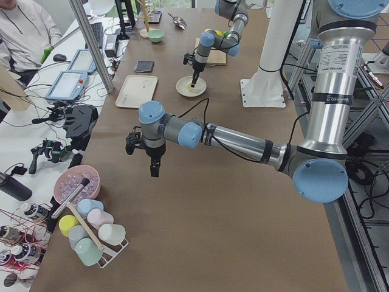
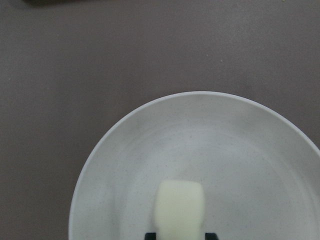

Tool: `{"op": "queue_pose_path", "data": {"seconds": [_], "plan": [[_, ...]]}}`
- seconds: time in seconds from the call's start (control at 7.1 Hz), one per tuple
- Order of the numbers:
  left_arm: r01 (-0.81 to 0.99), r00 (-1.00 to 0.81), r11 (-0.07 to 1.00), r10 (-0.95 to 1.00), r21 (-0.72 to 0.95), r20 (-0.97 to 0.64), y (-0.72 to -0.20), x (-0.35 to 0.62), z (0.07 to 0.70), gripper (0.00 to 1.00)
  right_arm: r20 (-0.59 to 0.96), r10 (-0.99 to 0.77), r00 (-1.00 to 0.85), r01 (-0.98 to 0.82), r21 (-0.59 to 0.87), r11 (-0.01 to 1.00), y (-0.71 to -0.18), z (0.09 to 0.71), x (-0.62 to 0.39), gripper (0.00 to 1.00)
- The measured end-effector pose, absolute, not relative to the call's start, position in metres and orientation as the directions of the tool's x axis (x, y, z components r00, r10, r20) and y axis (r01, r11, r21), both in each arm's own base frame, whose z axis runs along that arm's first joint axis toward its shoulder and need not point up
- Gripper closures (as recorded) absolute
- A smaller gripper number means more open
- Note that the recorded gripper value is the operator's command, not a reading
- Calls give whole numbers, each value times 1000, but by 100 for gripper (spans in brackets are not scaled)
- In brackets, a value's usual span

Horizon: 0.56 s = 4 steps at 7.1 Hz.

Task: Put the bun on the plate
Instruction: 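Lower the bun into the plate and open the right gripper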

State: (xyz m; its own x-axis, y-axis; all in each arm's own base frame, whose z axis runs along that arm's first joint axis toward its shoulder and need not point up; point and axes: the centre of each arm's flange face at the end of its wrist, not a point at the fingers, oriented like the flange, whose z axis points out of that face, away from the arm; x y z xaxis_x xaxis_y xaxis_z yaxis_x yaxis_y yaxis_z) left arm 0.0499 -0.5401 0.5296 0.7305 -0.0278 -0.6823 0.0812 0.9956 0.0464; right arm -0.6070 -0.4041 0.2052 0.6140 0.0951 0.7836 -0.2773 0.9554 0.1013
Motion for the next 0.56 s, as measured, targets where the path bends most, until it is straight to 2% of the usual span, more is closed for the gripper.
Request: {"op": "queue_pose_path", "data": {"seconds": [0.56], "plan": [[79, 733, 996, -35, 34, -680, -541, 51, 536, 1, 791, 88, 605, -280, 108, 954, -414, 195, -601, 0]]}}
